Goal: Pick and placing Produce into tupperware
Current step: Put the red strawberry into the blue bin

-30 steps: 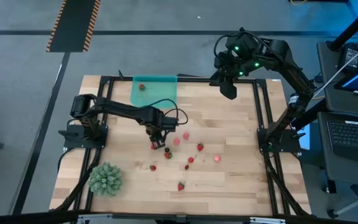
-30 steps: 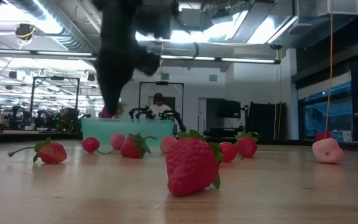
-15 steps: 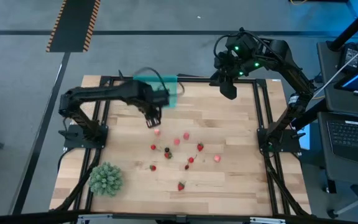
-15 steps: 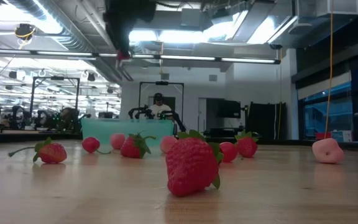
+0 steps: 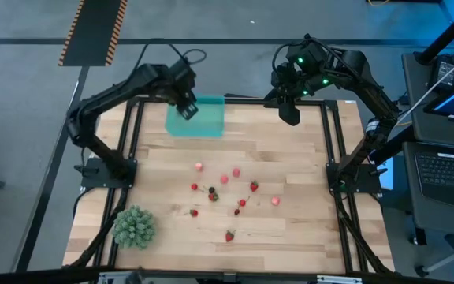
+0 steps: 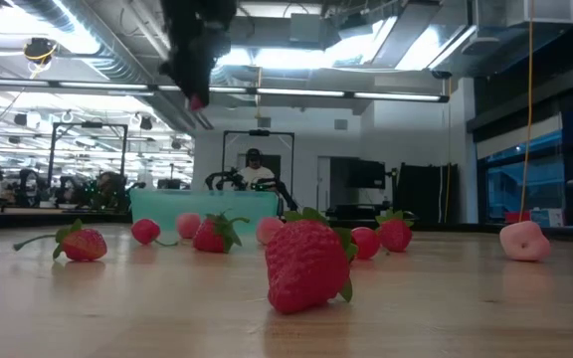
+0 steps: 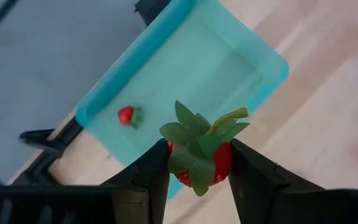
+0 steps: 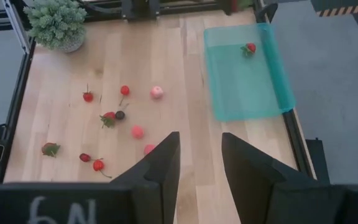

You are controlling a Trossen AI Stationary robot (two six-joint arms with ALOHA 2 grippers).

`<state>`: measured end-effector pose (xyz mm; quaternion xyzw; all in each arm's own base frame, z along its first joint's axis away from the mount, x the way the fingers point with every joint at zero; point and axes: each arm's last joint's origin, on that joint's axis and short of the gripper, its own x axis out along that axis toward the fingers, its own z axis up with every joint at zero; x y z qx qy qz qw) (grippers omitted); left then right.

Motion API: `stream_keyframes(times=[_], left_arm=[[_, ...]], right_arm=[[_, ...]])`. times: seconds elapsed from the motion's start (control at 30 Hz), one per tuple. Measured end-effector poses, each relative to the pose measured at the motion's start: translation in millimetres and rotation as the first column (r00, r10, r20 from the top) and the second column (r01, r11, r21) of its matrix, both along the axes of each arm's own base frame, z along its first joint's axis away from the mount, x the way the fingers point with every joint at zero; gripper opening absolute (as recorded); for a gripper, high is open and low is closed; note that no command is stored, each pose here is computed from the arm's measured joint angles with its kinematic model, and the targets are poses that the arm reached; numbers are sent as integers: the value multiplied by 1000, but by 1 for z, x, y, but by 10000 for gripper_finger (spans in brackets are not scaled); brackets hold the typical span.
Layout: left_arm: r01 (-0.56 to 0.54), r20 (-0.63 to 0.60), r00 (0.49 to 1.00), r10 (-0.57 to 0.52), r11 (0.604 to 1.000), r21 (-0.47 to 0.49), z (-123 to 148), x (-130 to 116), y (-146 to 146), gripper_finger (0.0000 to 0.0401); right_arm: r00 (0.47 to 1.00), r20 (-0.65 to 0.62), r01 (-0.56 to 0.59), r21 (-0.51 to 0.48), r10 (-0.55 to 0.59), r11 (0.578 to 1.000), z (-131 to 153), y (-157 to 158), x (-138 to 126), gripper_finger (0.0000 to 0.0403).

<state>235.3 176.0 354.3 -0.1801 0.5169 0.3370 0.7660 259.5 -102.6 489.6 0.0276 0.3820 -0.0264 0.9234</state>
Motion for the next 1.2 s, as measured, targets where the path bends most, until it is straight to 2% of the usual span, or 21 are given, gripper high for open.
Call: stream_keyframes(times=[0.1,0.33,0.57,0.7,0.9,1.2], left_arm=[[-32,15,999,32,999,-30,-10,-1,24,132],[-124,-86,990,115,987,-106,-50,-3,68,132],[-151,-161,980,116,963,-224,-98,3,98,133],[-147,-177,979,100,948,-283,-122,8,109,132],[-130,-181,981,76,943,-308,-145,16,118,135],[-118,-158,985,75,951,-284,-151,18,125,135]], right_arm=[[1000,0,0,0,0,1000,0,0,0,121],[1000,-2,-20,-19,20,1000,0,0,0,121],[999,-2,-34,-34,34,999,0,0,0,121],[999,-3,-34,-34,34,999,0,0,0,121],[999,-4,-34,-33,34,999,0,0,0,121],[999,-4,-34,-33,34,999,0,0,0,121]])
